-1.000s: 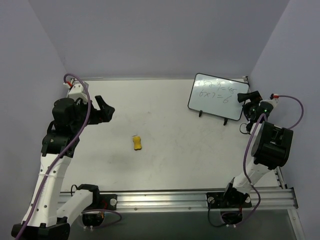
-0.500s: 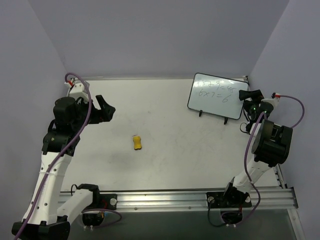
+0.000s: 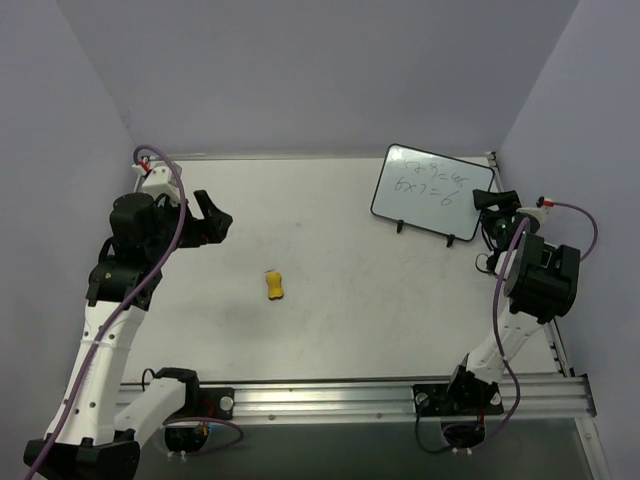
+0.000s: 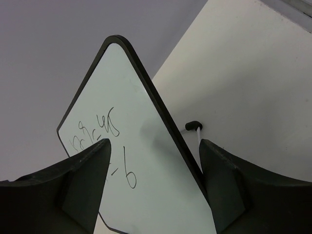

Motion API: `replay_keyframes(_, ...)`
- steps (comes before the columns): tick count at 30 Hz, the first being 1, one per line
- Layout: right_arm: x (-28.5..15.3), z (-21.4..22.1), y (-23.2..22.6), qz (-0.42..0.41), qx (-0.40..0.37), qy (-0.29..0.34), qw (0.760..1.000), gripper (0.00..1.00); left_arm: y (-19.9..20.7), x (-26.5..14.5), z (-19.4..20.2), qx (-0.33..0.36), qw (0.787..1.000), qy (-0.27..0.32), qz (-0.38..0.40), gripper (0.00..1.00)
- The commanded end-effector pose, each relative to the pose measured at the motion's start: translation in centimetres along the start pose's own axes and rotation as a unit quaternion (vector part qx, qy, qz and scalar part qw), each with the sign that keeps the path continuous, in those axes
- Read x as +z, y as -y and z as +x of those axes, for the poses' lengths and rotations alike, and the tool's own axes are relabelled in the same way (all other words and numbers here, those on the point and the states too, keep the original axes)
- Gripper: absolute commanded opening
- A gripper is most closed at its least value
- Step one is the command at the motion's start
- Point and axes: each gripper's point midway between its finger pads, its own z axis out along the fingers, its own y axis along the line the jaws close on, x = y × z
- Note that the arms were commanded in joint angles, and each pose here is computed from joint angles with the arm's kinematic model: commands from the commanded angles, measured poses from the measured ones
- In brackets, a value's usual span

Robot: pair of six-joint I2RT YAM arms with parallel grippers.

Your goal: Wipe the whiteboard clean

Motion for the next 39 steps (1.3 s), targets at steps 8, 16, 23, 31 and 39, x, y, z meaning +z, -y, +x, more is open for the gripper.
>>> replay_keyframes(8,-1.2,0.2,-3.2,-0.073,-0.01,0.014,0.997,0.52,0.8,0.4,-1.0,-0.001,1.0,0.022,0.019,0.94)
replay_keyframes(16,-2.6,1.6,-3.3,-0.075,-0.003,0.008,0.997,0.31,0.8,1.0,-0.6,-0.008,1.0,0.012,0.022,0.94)
replay_keyframes(23,-4.8,2.8,-4.1,-0.08,-0.013,0.001,0.997,0.25,0.3,2.5,0.6,-0.046,0.999,-0.012,0.008,0.94)
replay_keyframes(31,-6.7,4.6,-5.0,-0.089,-0.023,-0.012,0.996,0.24,-1.5,4.4,5.0,-0.153,0.987,-0.027,-0.03,0.94)
replay_keyframes(39,-7.9,5.8,-6.3,-0.091,-0.046,-0.023,0.995,0.25,-2.6,6.4,12.1,-0.169,0.977,-0.075,-0.109,0.95)
